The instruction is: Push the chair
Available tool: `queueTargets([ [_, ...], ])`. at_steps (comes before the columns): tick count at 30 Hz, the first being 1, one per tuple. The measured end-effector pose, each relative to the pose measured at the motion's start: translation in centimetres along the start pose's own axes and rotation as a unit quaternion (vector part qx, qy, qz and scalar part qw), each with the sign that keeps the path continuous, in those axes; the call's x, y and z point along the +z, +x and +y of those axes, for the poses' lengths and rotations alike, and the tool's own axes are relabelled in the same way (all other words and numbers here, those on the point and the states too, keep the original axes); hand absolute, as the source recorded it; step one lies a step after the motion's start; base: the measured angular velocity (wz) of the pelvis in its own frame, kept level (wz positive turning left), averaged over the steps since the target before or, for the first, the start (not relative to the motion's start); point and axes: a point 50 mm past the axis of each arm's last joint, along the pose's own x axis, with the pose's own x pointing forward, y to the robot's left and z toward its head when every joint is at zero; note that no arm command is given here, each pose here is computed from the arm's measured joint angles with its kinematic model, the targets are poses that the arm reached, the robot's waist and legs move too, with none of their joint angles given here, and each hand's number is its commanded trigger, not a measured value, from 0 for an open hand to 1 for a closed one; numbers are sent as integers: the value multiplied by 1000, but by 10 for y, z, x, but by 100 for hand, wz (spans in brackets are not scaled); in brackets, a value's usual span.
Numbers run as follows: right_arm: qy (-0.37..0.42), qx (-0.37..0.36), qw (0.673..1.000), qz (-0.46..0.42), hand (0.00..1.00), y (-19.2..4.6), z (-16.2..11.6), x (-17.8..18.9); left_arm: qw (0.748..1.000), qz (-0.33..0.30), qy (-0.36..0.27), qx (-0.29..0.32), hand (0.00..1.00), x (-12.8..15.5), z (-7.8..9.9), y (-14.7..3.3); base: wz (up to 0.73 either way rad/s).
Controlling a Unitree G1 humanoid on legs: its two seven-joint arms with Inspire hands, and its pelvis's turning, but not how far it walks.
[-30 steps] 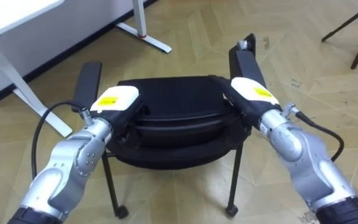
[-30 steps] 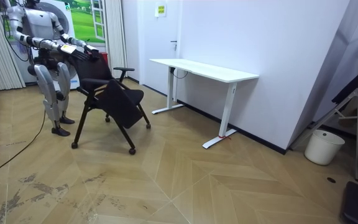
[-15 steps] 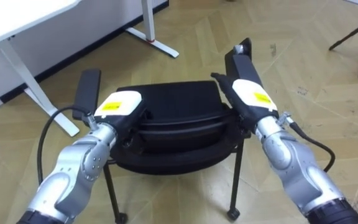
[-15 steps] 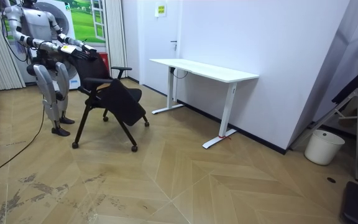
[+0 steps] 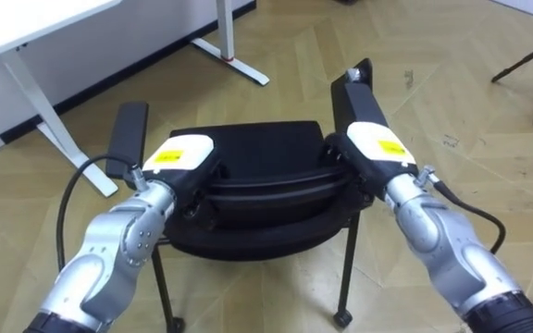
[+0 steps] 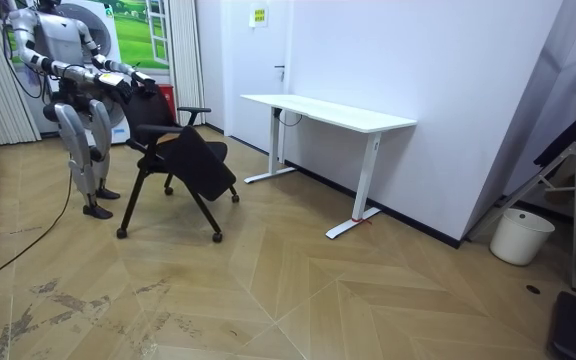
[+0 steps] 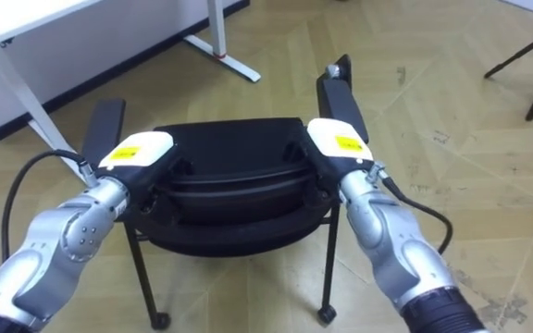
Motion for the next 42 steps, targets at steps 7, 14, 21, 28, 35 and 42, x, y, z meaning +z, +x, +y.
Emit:
queueTargets([
  [7,-5,-1,1000,-2,100,0,-1,0,1000,-4,1,1,94,0,1,0,0],
  [14,-5,-1,1000,-2,100,0,0,0,1000,-8,6,4,96,0,3,-1,0],
  [21,-3,-7,1000,-4,100,-3,1,-2,1000,-14,12,3,100,0,5,-1,0],
  [28,-4,-7,1000,-5,100,-3,1,-2,1000,-14,12,4,100,0,5,-1,0],
  [35,-8,-3,1000,-8,100,-3,0,-2,1000,-15,13,2,100,0,5,-1,0],
  [42,-9,-1,1000,-10,100,-3,1,-1,1000,-12,14,-2,100,-1,5,0,3],
])
